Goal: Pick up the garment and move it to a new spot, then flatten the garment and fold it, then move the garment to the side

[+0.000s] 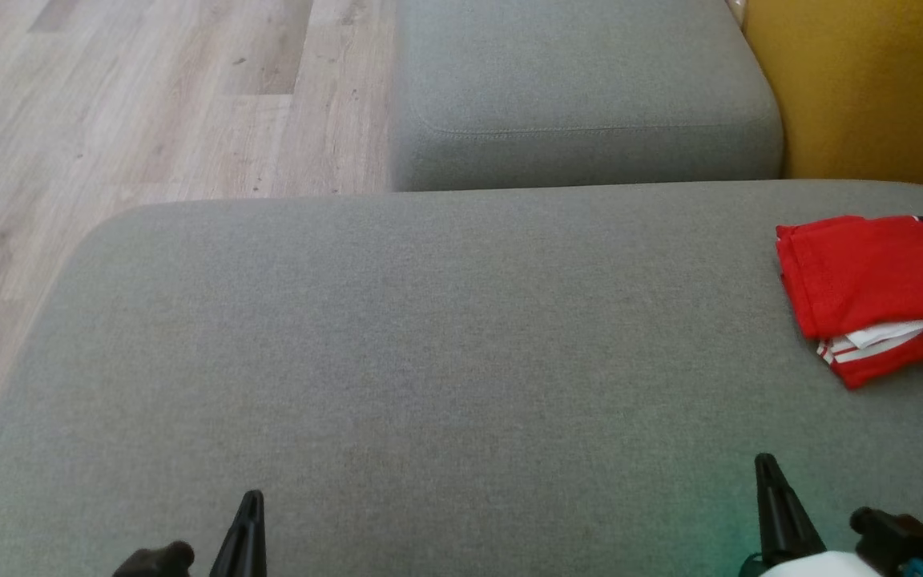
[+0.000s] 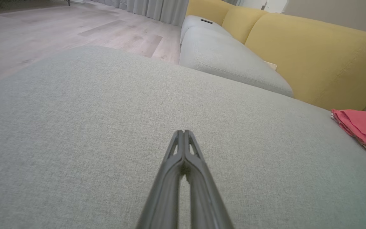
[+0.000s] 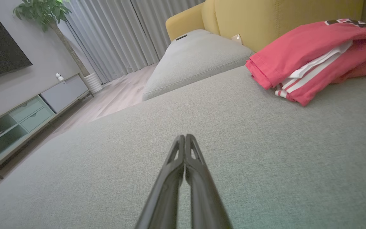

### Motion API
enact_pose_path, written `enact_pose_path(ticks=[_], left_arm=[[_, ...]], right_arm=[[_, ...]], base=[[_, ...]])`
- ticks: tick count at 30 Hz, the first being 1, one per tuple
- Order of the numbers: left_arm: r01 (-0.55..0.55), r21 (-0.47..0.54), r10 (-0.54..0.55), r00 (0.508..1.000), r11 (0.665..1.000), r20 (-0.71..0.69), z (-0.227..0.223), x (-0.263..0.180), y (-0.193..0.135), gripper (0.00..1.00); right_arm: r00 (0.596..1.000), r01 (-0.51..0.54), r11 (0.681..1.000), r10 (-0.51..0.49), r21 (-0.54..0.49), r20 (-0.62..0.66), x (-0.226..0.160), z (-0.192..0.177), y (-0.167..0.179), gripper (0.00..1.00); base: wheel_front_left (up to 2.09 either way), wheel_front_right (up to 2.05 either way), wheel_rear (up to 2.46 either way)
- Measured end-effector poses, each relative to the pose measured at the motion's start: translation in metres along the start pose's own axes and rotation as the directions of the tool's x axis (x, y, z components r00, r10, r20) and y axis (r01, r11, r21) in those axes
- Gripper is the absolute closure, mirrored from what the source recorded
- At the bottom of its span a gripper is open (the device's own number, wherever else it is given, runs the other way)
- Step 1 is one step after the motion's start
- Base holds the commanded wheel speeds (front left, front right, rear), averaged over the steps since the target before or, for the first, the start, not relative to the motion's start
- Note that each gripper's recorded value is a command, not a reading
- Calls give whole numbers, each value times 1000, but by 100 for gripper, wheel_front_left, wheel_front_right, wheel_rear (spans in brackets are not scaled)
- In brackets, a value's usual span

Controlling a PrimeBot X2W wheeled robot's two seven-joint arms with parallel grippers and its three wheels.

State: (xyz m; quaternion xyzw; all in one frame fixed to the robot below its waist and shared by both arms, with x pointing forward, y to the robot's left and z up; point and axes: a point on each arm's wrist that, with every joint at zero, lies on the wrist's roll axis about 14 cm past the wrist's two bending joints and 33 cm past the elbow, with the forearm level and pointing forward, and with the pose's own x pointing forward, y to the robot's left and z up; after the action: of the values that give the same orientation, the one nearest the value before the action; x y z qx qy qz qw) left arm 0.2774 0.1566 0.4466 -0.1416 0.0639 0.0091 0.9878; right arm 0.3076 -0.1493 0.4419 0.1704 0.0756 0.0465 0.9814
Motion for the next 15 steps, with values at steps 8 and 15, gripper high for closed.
enact_pose_path(ticks=[8, 15], left_arm=[[-15, -95, 13, 1000, 995, -18, 0, 6, 4, 100], [-25, -177, 21, 999, 984, -26, 2, 12, 7, 100]], right_arm=[[1000, 25, 995, -27, 92, 12, 6, 7, -6, 100], [999, 47, 984, -48, 170, 5, 9, 8, -10, 100]], base=[[0, 0, 0], [0, 0, 0]])
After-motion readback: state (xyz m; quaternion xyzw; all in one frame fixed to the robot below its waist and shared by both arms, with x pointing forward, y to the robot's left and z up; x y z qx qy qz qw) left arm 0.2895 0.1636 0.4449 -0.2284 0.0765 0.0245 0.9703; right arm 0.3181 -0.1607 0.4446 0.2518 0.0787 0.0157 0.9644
